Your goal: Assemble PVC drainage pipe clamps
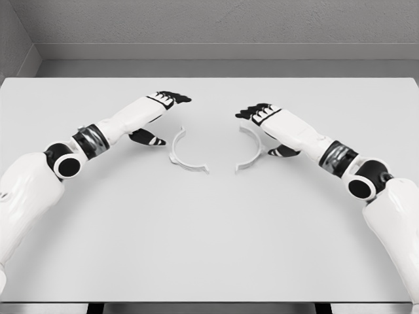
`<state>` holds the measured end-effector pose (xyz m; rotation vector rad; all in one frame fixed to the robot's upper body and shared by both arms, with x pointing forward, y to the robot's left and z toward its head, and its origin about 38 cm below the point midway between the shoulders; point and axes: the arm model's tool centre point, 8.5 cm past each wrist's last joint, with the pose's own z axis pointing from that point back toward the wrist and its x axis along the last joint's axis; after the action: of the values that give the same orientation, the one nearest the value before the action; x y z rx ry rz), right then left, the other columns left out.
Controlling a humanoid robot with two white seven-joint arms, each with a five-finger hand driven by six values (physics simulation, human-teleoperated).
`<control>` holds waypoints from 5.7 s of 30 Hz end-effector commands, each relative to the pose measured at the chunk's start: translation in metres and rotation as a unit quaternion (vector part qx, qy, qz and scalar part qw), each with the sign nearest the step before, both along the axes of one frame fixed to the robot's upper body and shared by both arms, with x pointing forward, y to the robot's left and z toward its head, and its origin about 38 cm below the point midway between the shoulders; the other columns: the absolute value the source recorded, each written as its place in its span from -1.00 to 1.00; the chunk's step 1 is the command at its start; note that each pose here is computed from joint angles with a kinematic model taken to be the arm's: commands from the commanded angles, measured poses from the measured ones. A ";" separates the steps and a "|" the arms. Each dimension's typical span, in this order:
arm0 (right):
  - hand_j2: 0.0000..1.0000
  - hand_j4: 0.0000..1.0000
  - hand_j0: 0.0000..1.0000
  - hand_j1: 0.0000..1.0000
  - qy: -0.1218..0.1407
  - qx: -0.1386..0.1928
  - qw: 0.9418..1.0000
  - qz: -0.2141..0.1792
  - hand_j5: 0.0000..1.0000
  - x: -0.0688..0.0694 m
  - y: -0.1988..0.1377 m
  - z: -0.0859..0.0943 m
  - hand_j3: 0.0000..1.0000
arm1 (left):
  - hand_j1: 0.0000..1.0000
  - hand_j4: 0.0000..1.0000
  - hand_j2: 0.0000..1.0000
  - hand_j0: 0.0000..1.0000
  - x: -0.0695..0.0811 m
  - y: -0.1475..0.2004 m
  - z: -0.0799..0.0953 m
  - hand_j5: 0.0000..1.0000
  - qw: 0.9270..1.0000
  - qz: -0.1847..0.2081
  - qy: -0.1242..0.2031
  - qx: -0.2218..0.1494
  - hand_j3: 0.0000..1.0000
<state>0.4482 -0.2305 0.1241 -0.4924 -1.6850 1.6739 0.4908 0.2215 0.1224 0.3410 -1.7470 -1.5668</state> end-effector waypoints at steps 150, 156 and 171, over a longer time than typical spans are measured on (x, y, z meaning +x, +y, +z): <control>1.00 1.00 1.00 1.00 -0.029 0.097 0.993 -0.060 1.00 -0.115 -0.144 0.072 1.00 | 1.00 1.00 1.00 1.00 -0.031 -0.051 -0.009 1.00 0.997 -0.072 0.000 -0.016 1.00; 1.00 1.00 1.00 1.00 -0.027 0.097 0.993 -0.061 1.00 -0.115 -0.144 0.071 1.00 | 1.00 1.00 1.00 1.00 -0.025 -0.043 -0.009 1.00 0.998 -0.061 0.001 -0.010 1.00; 1.00 1.00 1.00 1.00 -0.027 0.096 0.993 -0.061 1.00 -0.115 -0.144 0.071 1.00 | 1.00 1.00 1.00 1.00 -0.016 -0.043 -0.008 1.00 0.999 -0.053 0.004 -0.006 1.00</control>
<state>0.3330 -0.3743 0.1942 -0.5427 -1.7931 1.4138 0.4742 0.1805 0.1144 0.2453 -1.7897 -1.6400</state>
